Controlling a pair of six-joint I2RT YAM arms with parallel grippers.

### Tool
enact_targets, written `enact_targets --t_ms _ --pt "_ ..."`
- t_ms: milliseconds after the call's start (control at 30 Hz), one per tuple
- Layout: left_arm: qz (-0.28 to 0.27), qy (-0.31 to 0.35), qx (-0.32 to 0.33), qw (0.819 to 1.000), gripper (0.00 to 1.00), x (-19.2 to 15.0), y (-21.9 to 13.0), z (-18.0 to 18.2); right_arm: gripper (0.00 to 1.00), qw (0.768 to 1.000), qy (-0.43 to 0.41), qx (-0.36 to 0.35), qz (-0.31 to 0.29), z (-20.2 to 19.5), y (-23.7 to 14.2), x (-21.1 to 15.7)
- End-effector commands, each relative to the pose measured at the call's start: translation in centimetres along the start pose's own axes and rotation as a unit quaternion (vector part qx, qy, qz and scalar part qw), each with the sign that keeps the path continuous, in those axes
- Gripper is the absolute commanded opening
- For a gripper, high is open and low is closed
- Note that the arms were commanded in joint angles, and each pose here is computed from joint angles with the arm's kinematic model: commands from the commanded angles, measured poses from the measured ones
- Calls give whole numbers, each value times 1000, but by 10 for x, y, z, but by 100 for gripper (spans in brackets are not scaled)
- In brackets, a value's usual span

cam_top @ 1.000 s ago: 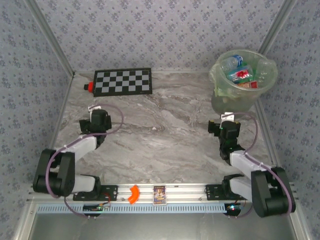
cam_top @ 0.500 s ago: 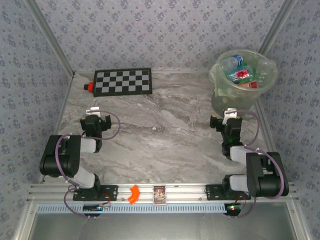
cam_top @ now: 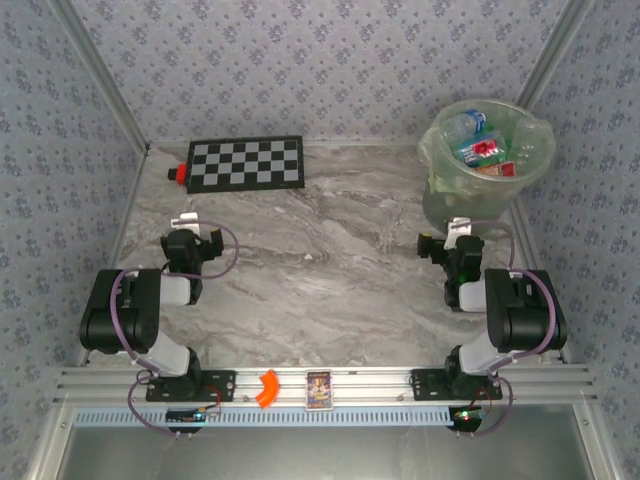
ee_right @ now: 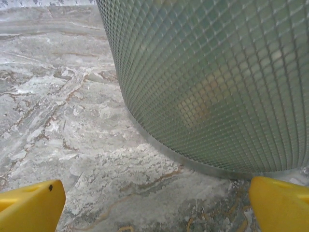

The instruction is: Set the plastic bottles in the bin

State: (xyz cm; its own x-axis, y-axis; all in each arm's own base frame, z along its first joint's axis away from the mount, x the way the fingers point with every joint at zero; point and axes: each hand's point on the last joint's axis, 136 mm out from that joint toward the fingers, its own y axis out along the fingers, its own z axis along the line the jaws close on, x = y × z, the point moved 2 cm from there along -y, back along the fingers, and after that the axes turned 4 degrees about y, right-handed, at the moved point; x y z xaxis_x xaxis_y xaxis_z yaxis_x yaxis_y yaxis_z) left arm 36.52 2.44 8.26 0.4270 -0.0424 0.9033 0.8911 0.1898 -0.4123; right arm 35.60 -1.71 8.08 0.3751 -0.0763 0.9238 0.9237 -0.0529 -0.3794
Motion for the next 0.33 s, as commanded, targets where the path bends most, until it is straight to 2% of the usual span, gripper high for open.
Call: enact_targets --t_ms 0,300 --pt "-28 -12 -5 1000 100 19 3 -1 99 999 -9 -25 -26 -2 4 19" --pt "-28 -12 -5 1000 100 19 3 -1 99 997 -35 -61 -34 2 2 19"
